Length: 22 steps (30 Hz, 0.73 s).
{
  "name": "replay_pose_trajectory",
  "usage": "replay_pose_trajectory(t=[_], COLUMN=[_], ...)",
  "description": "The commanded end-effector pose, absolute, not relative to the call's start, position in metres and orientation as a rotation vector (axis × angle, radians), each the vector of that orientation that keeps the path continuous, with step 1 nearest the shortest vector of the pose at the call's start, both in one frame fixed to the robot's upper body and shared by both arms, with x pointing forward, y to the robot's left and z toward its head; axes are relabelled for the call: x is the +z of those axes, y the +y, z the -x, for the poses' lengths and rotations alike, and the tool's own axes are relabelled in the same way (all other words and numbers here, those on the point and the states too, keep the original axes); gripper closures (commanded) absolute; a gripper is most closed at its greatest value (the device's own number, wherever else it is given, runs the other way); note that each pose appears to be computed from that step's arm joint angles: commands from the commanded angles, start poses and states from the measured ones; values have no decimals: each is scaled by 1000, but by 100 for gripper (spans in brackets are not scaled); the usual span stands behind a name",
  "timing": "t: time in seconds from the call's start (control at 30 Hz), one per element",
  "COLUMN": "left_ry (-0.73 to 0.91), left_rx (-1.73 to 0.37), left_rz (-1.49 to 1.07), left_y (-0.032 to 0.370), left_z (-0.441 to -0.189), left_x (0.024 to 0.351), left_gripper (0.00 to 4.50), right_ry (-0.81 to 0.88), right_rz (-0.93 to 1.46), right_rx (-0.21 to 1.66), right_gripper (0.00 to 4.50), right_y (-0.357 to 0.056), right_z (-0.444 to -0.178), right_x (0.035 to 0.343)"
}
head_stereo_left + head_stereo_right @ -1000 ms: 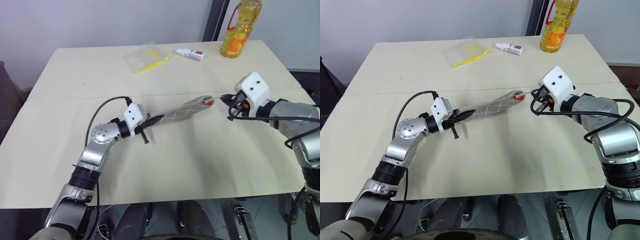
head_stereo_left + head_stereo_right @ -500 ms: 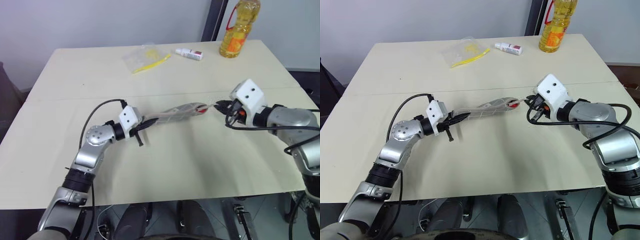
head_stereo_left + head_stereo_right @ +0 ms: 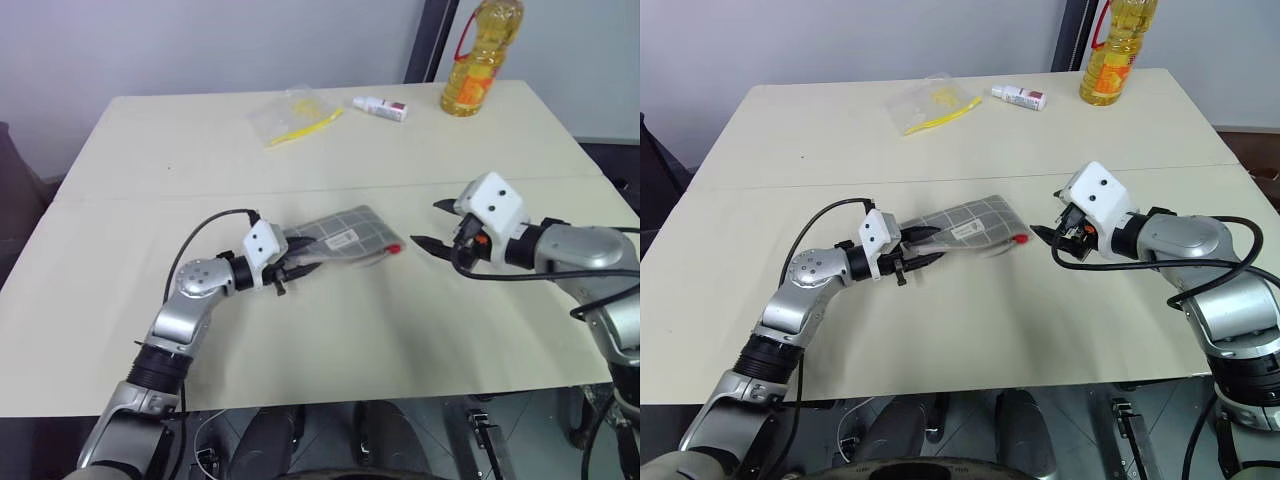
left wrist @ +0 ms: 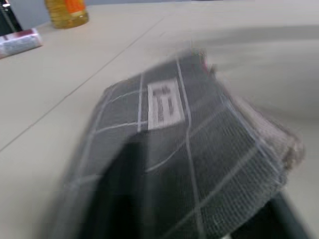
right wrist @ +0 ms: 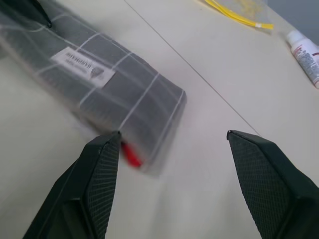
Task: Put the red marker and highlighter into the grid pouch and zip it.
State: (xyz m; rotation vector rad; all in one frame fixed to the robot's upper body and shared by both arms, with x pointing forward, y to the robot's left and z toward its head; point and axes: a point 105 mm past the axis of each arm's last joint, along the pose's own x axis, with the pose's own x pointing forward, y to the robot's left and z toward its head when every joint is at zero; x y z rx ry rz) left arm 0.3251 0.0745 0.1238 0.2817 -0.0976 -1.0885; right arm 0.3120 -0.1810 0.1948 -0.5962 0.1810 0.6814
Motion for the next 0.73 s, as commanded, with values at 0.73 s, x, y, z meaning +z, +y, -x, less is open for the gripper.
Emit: replay_pose_trajectory(t=[0.73], left_ry=[62], left_rx=[-615], left_rz=[-152], left_y=[209], left_z=[-327], left_x=[136], left_gripper=[5], right_ry=[107], right_rz=[297], right_rx=[589], right_gripper=[100], right_y=[-221], right_z=[-314], right_x=[178])
